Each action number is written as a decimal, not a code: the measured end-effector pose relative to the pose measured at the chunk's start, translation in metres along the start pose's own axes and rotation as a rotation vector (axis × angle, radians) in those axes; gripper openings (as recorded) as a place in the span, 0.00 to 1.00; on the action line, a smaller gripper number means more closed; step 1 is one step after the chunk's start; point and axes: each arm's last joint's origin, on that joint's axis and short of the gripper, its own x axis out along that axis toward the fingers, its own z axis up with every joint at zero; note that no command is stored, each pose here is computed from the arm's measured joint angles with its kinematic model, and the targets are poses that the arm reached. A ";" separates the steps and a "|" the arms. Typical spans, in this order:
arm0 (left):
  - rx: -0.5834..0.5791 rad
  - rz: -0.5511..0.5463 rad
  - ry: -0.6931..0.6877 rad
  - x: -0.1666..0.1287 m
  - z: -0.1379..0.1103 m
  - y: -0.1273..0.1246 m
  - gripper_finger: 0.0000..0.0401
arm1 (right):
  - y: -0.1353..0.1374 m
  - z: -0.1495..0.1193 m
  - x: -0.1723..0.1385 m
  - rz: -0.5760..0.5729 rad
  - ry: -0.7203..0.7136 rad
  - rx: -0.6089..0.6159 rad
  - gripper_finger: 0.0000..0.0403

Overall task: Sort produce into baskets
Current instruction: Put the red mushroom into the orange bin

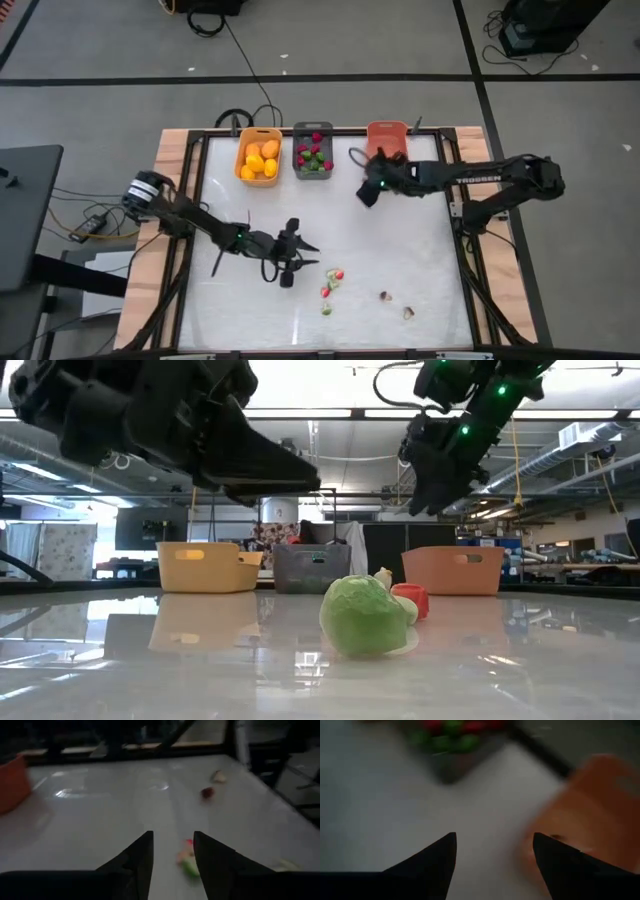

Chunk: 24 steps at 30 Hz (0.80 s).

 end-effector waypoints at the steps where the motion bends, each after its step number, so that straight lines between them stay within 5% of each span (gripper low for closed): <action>1: 0.005 -0.024 -0.014 0.002 -0.002 -0.001 0.37 | 0.008 -0.002 0.000 0.044 0.009 -0.017 0.67; 14: 0.078 -0.150 0.044 0.048 -0.030 -0.015 0.37 | 0.118 -0.062 -0.016 0.536 0.084 -0.259 0.60; 24: 0.095 -0.102 0.056 0.052 -0.032 -0.013 0.37 | 0.177 -0.119 -0.003 0.681 0.070 -0.383 0.59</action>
